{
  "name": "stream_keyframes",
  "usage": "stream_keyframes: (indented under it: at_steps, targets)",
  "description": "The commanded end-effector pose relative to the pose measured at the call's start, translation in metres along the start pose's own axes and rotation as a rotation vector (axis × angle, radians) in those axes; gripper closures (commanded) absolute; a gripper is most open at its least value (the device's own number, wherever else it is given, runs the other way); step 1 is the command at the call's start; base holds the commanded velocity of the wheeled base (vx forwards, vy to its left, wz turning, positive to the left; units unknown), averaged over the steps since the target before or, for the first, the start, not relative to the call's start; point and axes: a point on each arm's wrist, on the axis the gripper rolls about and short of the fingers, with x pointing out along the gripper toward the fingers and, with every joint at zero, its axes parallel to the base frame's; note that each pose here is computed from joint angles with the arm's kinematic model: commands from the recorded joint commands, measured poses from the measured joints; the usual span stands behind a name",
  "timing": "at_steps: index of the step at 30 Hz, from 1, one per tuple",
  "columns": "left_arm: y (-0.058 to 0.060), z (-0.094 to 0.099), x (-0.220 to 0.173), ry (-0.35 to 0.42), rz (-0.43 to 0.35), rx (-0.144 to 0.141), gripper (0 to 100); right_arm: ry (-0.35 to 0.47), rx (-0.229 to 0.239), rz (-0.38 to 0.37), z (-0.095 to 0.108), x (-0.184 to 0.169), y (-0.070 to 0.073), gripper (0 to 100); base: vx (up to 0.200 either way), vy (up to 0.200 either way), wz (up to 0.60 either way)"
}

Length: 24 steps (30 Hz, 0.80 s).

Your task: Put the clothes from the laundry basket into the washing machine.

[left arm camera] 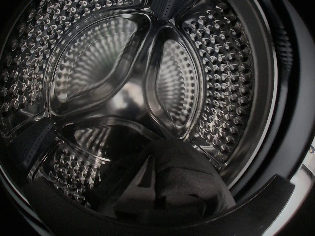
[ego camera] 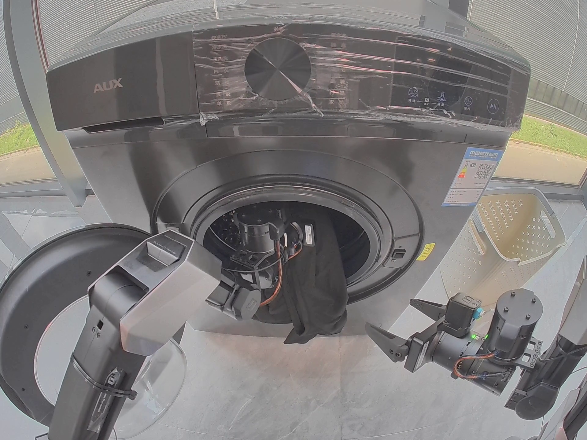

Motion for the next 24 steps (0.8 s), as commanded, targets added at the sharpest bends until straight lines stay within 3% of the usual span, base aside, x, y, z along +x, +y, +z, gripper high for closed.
stream_keyframes:
  at_steps: [1,11,12,18,21,24]
  targets:
    - [0.007,-0.017,0.029,-0.032,0.067,-0.005,100,0.002,-0.001,0.006,0.0,0.0,0.002,0,0.0,0.0,0.0]
    - [0.008,-0.007,0.036,-0.043,0.093,-0.008,100,0.002,-0.002,0.01,-0.001,0.0,0.003,0,0.0,0.0,0.0]
    - [0.008,-0.006,0.036,-0.043,0.093,-0.008,0,0.002,-0.002,0.01,-0.001,0.0,0.003,0,0.0,0.0,0.0]
    - [0.009,-0.004,0.035,-0.068,0.092,-0.015,0,0.005,-0.004,0.018,-0.001,-0.001,0.004,0,0.0,0.0,0.0]
    - [0.007,0.012,0.027,-0.046,0.089,-0.011,0,0.006,-0.005,0.023,-0.002,-0.001,0.005,0,0.0,0.0,0.0]
    - [0.001,0.02,0.005,0.076,0.079,-0.031,0,0.009,-0.008,0.038,-0.002,-0.002,0.009,0,0.0,0.0,0.0]
